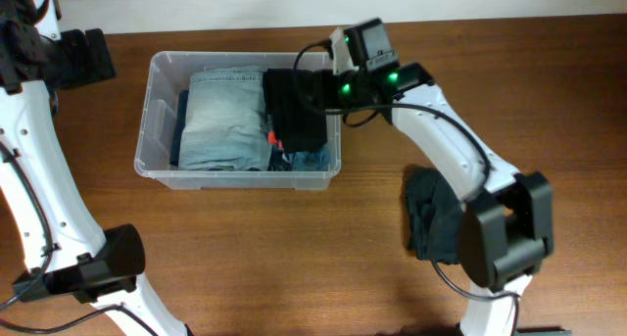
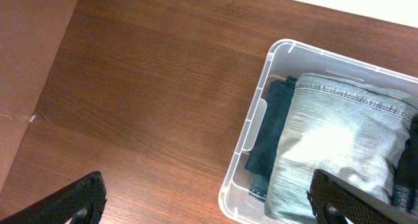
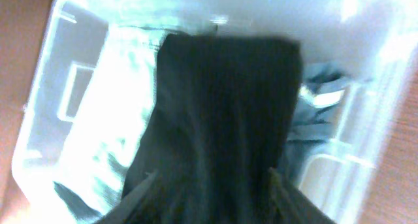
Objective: Pack container
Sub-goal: 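Lower the black clothing into the box with the right gripper, then open the right gripper and withdraw it to the right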
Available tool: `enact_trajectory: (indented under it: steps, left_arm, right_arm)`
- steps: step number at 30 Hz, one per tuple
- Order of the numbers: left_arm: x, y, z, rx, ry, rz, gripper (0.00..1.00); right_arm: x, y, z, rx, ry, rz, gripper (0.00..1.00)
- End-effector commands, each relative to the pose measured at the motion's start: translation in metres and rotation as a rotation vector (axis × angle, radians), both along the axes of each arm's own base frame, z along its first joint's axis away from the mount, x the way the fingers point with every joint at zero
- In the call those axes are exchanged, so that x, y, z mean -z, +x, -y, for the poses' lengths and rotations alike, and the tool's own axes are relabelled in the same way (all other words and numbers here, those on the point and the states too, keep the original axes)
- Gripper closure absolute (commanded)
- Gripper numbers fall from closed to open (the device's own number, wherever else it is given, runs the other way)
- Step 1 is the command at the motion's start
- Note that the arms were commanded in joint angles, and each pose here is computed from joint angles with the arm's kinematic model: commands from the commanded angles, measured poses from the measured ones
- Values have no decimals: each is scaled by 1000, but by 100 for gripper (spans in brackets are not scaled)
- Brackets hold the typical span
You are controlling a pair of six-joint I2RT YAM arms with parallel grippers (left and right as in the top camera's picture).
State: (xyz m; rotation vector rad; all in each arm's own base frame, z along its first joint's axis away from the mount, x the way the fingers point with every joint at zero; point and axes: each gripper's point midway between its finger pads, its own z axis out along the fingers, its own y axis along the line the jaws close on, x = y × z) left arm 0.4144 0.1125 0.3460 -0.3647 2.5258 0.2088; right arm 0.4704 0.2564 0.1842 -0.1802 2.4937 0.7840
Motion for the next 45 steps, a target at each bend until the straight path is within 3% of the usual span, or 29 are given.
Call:
enact_trajectory:
  steps: [1, 8, 15, 18, 21, 28, 35, 37, 45]
  left_arm:
    - [-14, -5, 0, -11, 7, 39, 0]
    - [-14, -5, 0, -11, 7, 39, 0]
    - [-14, -5, 0, -11, 7, 39, 0]
    - [-14, -5, 0, -11, 7, 39, 0]
    - [-14, -5, 0, -11, 7, 39, 0]
    - [-14, -5, 0, -11, 7, 39, 0]
    - [-14, -5, 0, -11, 7, 39, 0]
    - [-14, -5, 0, -11, 7, 39, 0]
    - [-14, -5, 0, -11, 7, 39, 0]
  right_arm:
    - [-56, 4, 13, 107, -116, 150, 70]
    - [-29, -10, -26, 35, -245, 180, 82]
    - [69, 7, -25, 43, -350, 40, 92]
    - [123, -5, -20, 36, -404, -95, 94]
    - [144, -17, -19, 11, -431, -161, 96]
    - [124, -11, -22, 6, -423, -127, 94]
    - [23, 13, -44, -24, -355, 76, 89]
    - [15, 18, -49, -23, -333, 105, 89]
    - [96, 20, -52, 103, -320, -99, 96]
